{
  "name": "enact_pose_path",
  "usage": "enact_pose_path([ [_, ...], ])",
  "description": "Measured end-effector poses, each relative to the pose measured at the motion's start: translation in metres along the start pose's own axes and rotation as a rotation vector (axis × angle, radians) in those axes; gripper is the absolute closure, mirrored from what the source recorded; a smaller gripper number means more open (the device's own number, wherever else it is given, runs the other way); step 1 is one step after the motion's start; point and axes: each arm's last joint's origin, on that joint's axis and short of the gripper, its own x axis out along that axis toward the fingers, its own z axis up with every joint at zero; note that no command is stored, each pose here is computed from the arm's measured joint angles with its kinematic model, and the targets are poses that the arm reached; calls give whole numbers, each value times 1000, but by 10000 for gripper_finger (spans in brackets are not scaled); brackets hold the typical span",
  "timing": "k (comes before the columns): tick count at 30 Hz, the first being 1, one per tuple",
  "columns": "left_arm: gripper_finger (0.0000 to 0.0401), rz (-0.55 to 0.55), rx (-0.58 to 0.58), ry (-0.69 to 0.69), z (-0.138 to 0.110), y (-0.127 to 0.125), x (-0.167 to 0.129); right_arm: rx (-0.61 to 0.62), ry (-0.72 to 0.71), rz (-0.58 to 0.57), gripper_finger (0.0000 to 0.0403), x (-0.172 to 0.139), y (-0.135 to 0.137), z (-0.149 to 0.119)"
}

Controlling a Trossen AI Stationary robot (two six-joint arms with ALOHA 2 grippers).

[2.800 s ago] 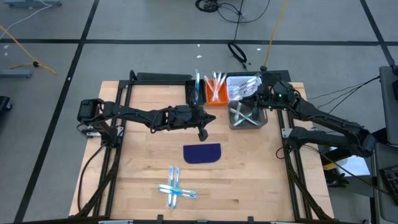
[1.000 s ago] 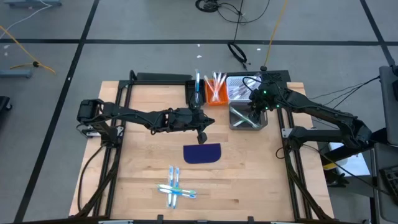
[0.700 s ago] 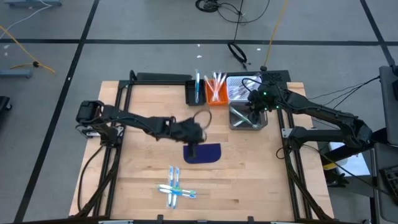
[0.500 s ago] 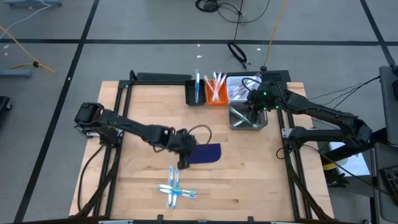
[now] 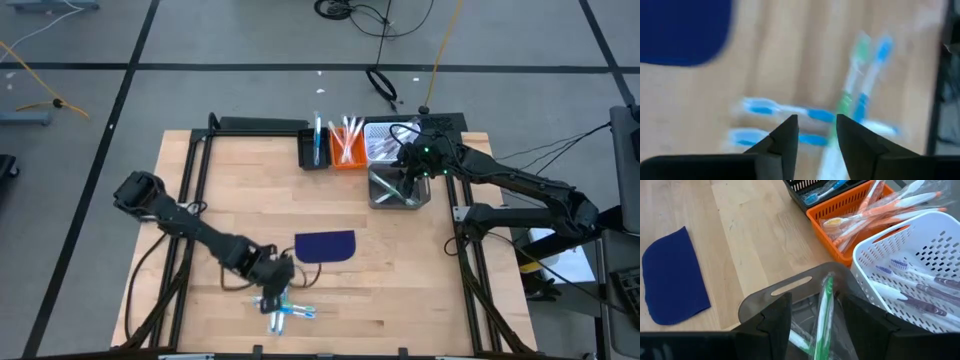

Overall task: Pick & Place Toothbrushes
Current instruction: Put the green toothbrush into the gray bin

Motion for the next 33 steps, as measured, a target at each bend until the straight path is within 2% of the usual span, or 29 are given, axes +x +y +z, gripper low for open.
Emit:
enact_pose_path([
  [6,254,-19,80,-1,-17,-21,0,0,0,0,236,0,0,0],
  [17,278,-16,44,-4,-33,-37,-1,0,1,0,236,0,0,0],
  [22,279,18,4,48,-40,-34,15,0,1,0,238,0,0,0],
  [33,279,76,22,167,-49,-28,37,0,0,0,238,0,0,0],
])
